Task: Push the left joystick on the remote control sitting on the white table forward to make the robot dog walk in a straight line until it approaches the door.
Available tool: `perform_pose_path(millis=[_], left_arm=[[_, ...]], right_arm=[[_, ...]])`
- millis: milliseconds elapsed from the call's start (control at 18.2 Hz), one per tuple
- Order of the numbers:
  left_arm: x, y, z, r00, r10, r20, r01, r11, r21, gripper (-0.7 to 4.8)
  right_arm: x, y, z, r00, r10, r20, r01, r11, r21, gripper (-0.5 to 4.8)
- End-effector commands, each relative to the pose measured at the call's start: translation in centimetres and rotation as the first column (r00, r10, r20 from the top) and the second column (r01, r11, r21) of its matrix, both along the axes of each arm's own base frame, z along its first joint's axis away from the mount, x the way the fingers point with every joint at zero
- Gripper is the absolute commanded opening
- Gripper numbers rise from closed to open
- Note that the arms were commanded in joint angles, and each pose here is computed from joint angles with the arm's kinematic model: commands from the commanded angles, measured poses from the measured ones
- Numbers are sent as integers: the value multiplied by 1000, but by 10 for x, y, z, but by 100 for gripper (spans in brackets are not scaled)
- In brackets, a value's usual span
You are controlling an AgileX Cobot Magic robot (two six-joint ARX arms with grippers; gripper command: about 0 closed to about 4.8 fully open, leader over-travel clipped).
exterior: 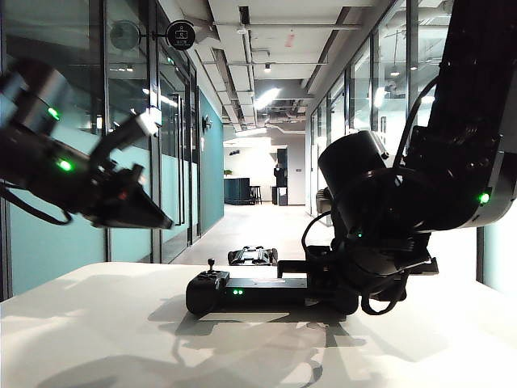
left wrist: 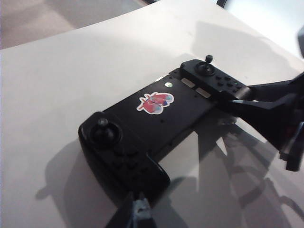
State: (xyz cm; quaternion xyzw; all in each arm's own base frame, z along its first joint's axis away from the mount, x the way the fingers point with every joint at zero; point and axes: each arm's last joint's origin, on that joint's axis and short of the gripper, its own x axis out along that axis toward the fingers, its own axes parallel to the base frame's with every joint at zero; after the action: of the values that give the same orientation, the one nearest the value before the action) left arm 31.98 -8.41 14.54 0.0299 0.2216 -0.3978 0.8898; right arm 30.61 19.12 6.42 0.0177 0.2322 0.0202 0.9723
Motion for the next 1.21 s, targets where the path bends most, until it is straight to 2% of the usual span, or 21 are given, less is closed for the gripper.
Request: perform_pose_path(millis=[55,220,606,881,1212], left_arm=[[16,-5,-5,1000,-23,9,23,1000,-3,-6],[37,-10,-11,998,-59,3,59,998,-25,-6],[48,-12,-30,998,-54,-39,53,998,-21,-6],[65,-16,-25,997,-58,-47,56,998,-29,-6],[75,-31,-35,993,-88,-77,87,996,-15,-6]], right_arm=[[1,0,3,1000,-16,18,16,1000,1,144],[2,1,4,999,-16,35,15,1000,13,144],[2,1,5,999,-12,43,11,1000,12,144],[2,2,5,999,25,37,-25,1000,2,144],[2,2,5,999,25,37,-25,1000,2,144]])
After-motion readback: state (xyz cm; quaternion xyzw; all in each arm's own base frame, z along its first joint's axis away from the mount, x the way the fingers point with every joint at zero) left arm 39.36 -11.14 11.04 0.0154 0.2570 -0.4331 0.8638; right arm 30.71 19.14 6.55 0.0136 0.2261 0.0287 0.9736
